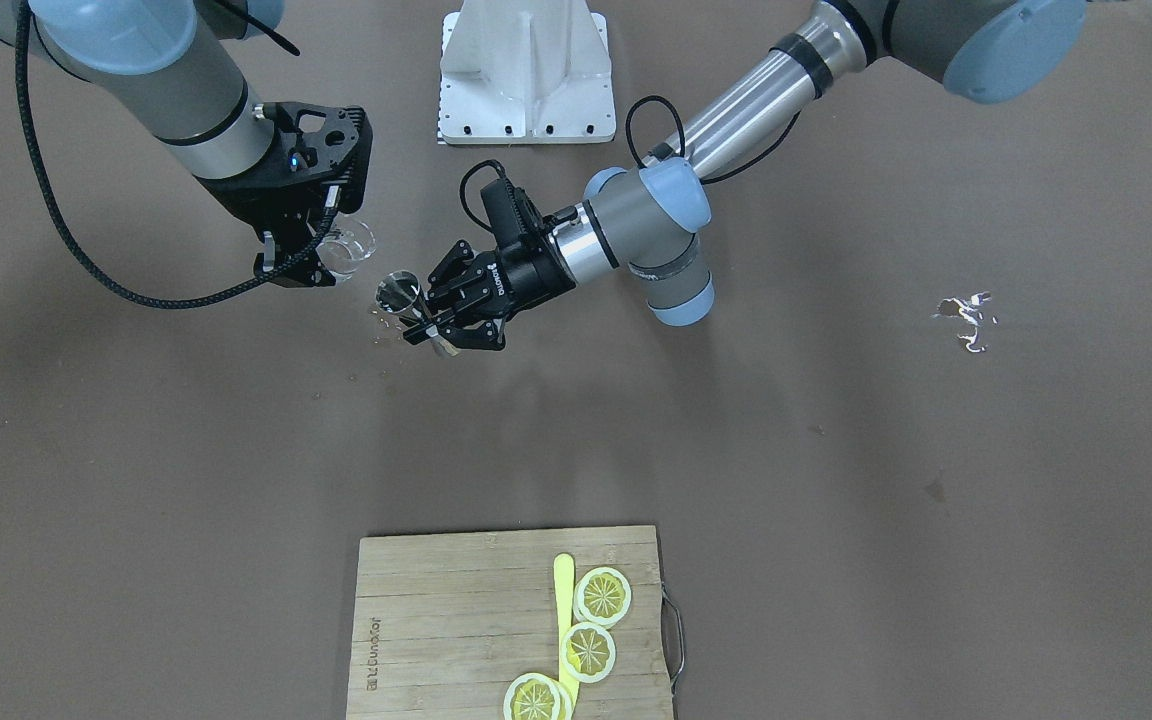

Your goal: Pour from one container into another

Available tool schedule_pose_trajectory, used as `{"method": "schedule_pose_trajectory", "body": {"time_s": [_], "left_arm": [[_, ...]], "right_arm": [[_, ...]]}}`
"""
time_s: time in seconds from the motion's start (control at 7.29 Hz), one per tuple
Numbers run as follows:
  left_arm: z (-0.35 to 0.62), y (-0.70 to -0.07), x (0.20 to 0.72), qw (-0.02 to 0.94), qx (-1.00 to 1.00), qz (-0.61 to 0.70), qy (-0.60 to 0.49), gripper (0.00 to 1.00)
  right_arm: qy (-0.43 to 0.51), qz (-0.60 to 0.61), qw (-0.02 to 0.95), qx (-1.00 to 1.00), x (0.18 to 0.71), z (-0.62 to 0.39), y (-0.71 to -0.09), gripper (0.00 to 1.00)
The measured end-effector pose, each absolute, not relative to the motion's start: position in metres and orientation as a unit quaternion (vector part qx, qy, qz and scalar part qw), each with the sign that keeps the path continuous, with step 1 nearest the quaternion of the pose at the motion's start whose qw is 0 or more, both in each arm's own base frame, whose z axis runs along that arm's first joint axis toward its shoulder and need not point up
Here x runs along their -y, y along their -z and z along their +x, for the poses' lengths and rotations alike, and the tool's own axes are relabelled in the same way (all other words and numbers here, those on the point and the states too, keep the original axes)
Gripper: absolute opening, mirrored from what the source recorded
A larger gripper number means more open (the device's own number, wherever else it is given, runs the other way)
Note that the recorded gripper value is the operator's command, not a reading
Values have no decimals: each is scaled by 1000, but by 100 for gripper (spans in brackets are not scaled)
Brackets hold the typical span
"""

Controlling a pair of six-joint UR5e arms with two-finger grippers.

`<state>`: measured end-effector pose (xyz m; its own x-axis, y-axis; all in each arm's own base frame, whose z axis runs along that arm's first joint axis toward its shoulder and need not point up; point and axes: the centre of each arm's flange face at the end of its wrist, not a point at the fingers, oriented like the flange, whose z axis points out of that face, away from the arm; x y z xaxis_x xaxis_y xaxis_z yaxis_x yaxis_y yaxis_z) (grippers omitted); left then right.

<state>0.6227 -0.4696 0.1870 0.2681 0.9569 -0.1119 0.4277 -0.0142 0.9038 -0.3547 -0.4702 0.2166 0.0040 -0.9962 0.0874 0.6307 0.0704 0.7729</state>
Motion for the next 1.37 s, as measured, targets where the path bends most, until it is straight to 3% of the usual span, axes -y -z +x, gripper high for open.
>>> {"method": "schedule_pose_trajectory", "body": {"time_s": [1.37], "left_arm": [[633, -185, 443, 434, -549, 656, -282, 0]], "right_arm": [[631, 223, 687, 283, 494, -370, -183, 0]]}}
